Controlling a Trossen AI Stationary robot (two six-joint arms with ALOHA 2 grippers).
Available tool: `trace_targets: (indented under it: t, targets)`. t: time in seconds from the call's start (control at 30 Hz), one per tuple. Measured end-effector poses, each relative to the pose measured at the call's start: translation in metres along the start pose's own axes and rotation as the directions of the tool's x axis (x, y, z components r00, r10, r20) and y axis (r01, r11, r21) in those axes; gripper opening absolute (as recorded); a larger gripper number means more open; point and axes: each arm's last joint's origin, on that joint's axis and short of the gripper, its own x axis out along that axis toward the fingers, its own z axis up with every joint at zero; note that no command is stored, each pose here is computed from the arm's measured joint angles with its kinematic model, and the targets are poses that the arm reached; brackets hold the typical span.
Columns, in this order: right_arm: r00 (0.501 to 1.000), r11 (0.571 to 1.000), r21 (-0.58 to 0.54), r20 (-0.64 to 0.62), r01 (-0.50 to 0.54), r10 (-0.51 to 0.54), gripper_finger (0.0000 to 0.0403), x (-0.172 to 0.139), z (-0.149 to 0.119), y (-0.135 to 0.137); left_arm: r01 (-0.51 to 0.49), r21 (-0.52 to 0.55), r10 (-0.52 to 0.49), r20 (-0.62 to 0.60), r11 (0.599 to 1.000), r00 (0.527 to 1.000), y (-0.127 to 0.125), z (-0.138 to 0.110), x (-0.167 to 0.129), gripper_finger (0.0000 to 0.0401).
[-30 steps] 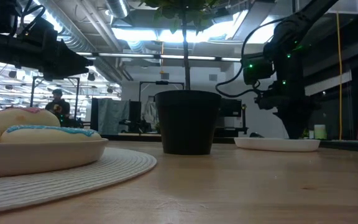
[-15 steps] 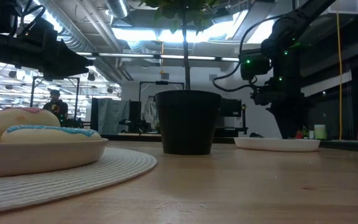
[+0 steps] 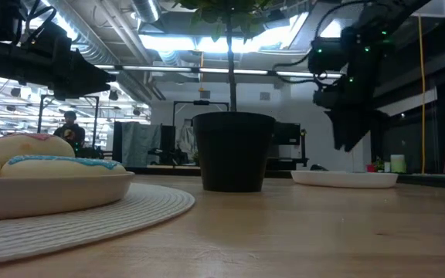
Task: Pick & Place donuts
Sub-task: Return to Home Position
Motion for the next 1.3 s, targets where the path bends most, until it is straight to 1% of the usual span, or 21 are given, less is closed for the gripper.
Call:
trace_targets:
  t: [0.1,0.17,0.27,0.37,0.43,0.5,0.57,0.67,0.77,0.8,0.9,0.97,1.07,1.13,1.23,1.3]
  targets:
    - [0.990,0.995,0.039,0.118,-0.086,0.081,0.0150,0.001,0.001,-0.009,0.000,0.000,0.000,0.000,1.000,1.000,0.000,0.000,0.000,0.0233]
    - [0.971,0.987,0.053,0.197,-0.149,0.136,0.0155,0.002,0.000,-0.016,0.000,0.000,0.000,0.000,1.000,1.000,0.000,0.000,0.000,0.0233]
    - [0.921,0.974,0.022,0.330,-0.228,0.208,0.0177,-0.001,0.000,-0.026,0.000,0.000,0.000,0.000,1.000,1.000,0.000,0.000,0.000,0.0233]
    - [0.849,0.970,-0.028,0.477,-0.242,0.226,0.0216,-0.009,-0.003,-0.039,0.000,0.000,0.000,0.000,1.000,1.000,0.000,0.000,0.000,0.0233]
    - [0.786,0.976,-0.061,0.583,-0.211,0.206,0.0246,-0.019,-0.007,-0.049,0.000,0.000,0.000,0.000,1.000,1.000,0.000,0.000,0.000,0.0233]
    - [0.721,0.985,-0.082,0.673,-0.151,0.166,0.0275,-0.029,-0.013,-0.059,0.000,0.000,0.000,0.001,1.000,1.000,0.000,0.000,0.000,0.0233]
    - [0.648,0.994,-0.073,0.754,-0.086,0.111,0.0300,-0.041,-0.020,-0.068,0.000,0.000,0.000,0.000,1.000,1.000,0.000,0.000,0.000,0.0233]
    - [0.528,0.999,-0.021,0.849,0.027,0.003,0.0329,-0.056,-0.032,-0.081,0.000,0.000,0.000,0.000,1.000,1.000,0.000,0.000,0.000,0.0233]
    - [0.406,0.991,0.045,0.909,0.126,-0.093,0.0349,-0.065,-0.042,-0.092,0.000,0.000,0.000,0.000,1.000,1.000,0.000,0.000,0.000,0.0233]
    - [0.375,0.986,0.068,0.919,0.152,-0.121,0.0354,-0.066,-0.046,-0.095,0.000,0.000,0.000,0.000,1.000,1.000,0.000,0.000,0.000,0.0233]
    - [0.306,0.974,0.110,0.937,0.196,-0.167,0.0361,-0.065,-0.057,-0.102,0.000,0.000,0.000,0.000,1.000,1.000,0.000,0.000,0.000,0.0233]
    - [0.262,0.972,0.130,0.948,0.198,-0.180,0.0362,-0.062,-0.064,-0.106,0.000,0.000,0.000,0.000,1.000,1.000,0.000,0.000,0.000,0.0233]
    - [0.213,0.973,0.158,0.958,0.168,-0.193,0.0362,-0.054,-0.073,-0.109,0.000,0.000,0.000,0.001,1.000,1.000,0.000,0.000,0.000,0.0233]
    - [0.200,0.976,0.175,0.960,0.129,-0.198,0.0362,-0.045,-0.077,-0.111,0.000,0.000,0.000,0.000,1.000,1.000,0.000,0.000,0.000,0.0233]
    - [0.203,0.978,0.197,0.957,0.068,-0.207,0.0362,-0.028,-0.082,-0.113,0.000,0.000,0.000,0.000,1.000,1.000,0.000,0.000,0.000,0.0233]
    - [0.222,0.978,0.206,0.953,0.031,-0.208,0.0362,-0.018,-0.084,-0.113,0.000,0.000,0.000,0.000,1.000,1.000,0.000,0.000,0.000,0.0233]
